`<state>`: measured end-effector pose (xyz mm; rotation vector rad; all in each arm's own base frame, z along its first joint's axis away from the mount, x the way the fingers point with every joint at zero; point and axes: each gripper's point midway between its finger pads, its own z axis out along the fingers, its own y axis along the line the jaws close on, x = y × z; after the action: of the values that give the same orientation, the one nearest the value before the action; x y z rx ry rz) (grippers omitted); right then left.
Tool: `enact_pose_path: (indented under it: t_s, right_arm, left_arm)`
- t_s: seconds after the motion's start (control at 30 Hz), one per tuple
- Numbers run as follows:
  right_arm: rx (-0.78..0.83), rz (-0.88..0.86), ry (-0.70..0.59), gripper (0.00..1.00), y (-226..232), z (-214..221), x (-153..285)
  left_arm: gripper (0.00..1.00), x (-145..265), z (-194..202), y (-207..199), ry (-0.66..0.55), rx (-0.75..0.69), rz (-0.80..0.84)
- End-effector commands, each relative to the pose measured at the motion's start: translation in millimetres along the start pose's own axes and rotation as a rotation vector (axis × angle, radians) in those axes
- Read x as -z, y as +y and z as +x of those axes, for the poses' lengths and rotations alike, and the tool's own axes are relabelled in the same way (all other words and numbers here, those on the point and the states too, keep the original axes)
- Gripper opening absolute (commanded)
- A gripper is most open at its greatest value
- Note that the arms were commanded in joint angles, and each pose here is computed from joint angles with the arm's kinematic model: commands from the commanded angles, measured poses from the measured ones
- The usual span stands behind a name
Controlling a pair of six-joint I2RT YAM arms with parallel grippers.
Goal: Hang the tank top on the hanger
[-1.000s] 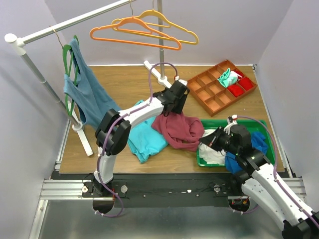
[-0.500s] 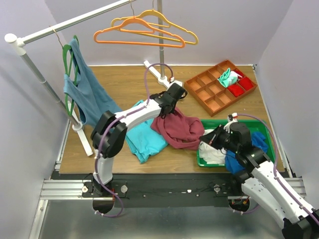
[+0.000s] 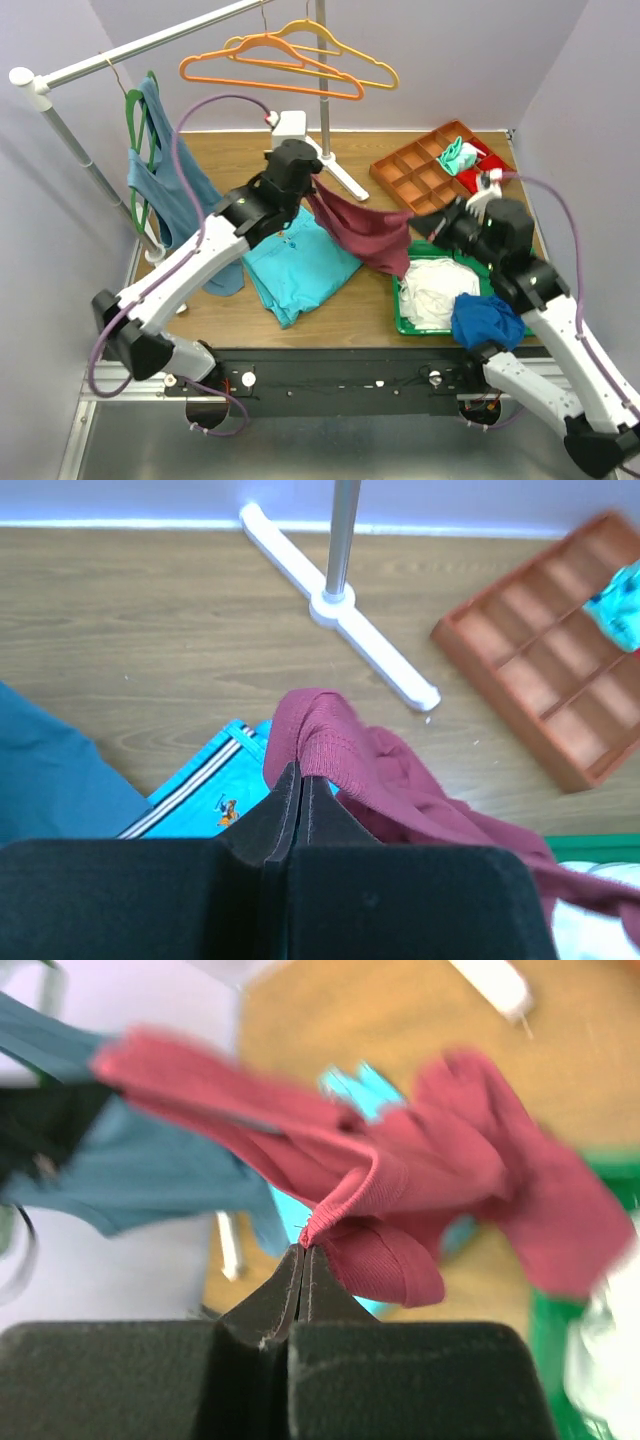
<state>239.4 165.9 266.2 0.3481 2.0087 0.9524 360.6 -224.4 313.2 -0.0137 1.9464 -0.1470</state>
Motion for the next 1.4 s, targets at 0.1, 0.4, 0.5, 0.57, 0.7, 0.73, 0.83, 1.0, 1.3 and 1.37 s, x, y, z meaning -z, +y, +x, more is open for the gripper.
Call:
enact_pose_path:
  t_s: [0.1, 0.4, 0.5, 0.57, 0.7, 0.73, 0.83, 1.0, 1.3, 1.37]
  right_arm:
    - [0.174, -0.195, -0.216, 0.01, 136.9, -126.4, 3.9]
    - [0.275, -0.39, -0.423, 0.01, 248.5, -220.4, 25.4]
    - [0.287, -0.43, -0.413, 0.01, 264.7, -227.7, 14.3]
    - [0.283, -0.443, -0.396, 0.01, 267.5, -227.2, 3.7]
    - [0.288, -0.396, -0.334, 0.01, 245.4, -210.0, -21.9]
    - [0.288, -0.389, -0.332, 0.01, 239.7, -206.3, -25.3]
    - [0.277, -0.35, -0.273, 0.01, 205.4, -176.1, -39.3]
    - [0.214, -0.268, -0.085, 0.01, 128.1, -97.1, -62.6]
    - [0.045, -0.064, 0.175, 0.08, -36.2, 57.0, -74.6]
    - [0.055, -0.043, 0.191, 0.19, -44.2, 63.2, -72.2]
  left_arm:
    - [0.0, 112.3, -134.7, 36.2, -0.295, 0.181, 0.085]
    - [0.0, 194.7, -252.5, 50.4, -0.562, 0.221, 0.17]
    - [0.0, 198.7, -265.6, 49.4, -0.585, 0.214, 0.168]
    - [0.0, 196.9, -262.9, 49.7, -0.579, 0.206, 0.163]
    - [0.0, 179.8, -232.2, 50.3, -0.526, 0.185, 0.145]
    - [0.0, 186.7, -229.5, 57.2, -0.54, 0.202, 0.148]
    - [0.0, 161.9, -186.4, 58.2, -0.46, 0.195, 0.116]
    - [0.0, 117.7, -94.1, 56.3, -0.268, 0.209, 0.075]
    - [0.01, 60.0, 95.8, 50.9, 0.063, 0.237, 0.099]
    - [0.07, 59.6, 108.8, 51.4, 0.086, 0.256, 0.104]
